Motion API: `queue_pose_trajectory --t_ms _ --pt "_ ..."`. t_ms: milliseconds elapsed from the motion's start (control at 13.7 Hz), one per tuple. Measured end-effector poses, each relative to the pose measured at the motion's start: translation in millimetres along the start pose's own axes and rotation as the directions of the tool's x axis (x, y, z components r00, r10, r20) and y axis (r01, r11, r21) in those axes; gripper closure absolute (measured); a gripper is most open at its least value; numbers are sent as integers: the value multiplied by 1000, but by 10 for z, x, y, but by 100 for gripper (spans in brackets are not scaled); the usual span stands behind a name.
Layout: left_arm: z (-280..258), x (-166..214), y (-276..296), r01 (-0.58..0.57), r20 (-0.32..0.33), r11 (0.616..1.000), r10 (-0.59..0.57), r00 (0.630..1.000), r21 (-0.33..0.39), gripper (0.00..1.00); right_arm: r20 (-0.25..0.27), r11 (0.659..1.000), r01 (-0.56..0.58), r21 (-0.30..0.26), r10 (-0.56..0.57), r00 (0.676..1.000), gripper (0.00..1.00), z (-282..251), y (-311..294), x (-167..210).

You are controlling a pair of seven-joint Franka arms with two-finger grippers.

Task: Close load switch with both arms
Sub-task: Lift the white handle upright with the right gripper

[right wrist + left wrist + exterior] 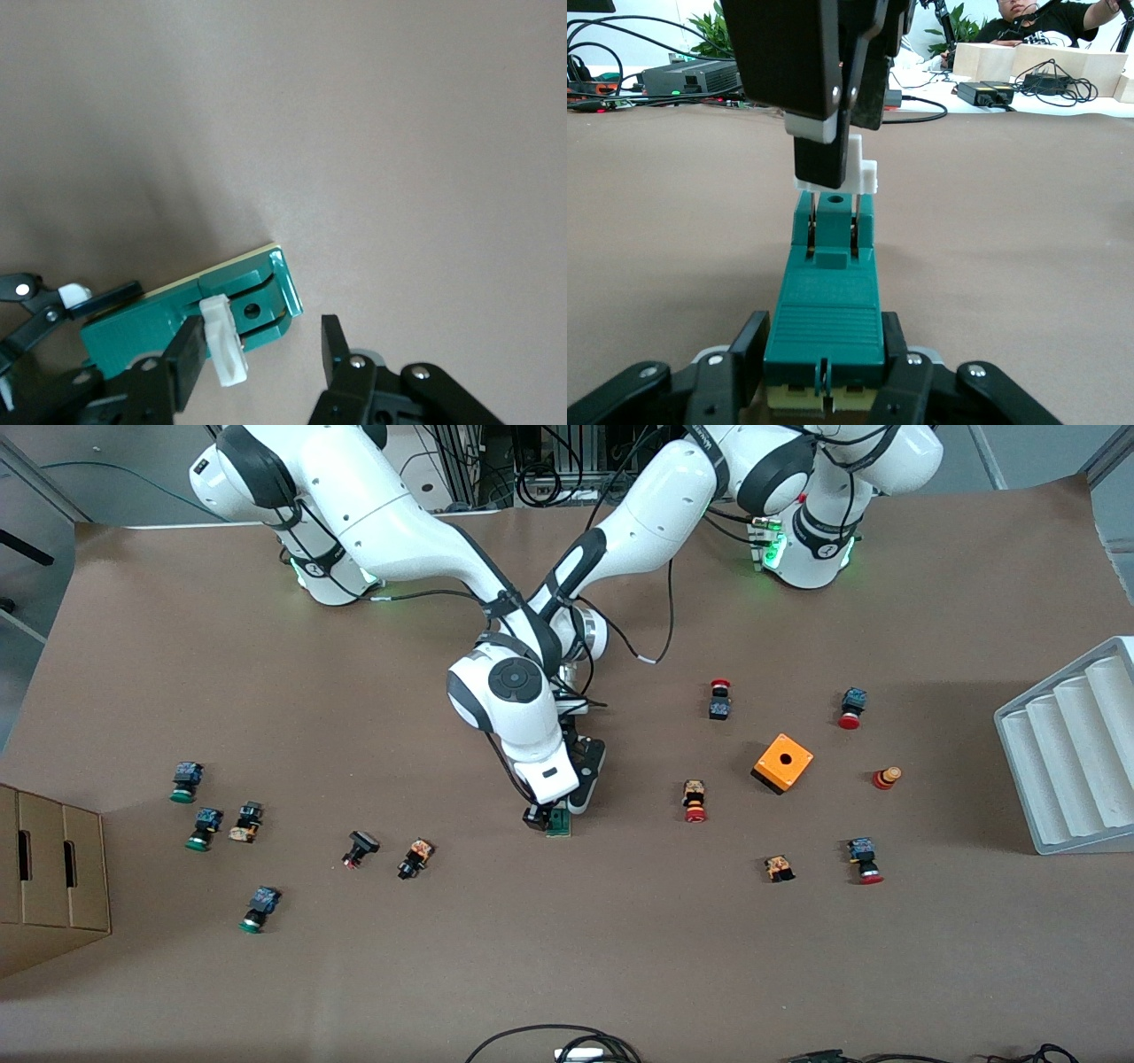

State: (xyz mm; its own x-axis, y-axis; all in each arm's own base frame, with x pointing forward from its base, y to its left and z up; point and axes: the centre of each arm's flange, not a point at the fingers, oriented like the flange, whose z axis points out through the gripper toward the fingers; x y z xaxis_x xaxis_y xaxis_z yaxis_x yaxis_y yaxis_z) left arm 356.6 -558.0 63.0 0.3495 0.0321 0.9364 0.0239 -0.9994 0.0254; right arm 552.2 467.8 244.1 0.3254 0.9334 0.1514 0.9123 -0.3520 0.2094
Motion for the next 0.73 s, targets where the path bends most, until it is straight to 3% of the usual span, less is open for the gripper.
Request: queue_pose_trajectory --t_ms 731 --pt "0 1 1 0 0 1000 0 1000 0 42 -10 1000 -7 -10 7 1000 40 -45 102 2"
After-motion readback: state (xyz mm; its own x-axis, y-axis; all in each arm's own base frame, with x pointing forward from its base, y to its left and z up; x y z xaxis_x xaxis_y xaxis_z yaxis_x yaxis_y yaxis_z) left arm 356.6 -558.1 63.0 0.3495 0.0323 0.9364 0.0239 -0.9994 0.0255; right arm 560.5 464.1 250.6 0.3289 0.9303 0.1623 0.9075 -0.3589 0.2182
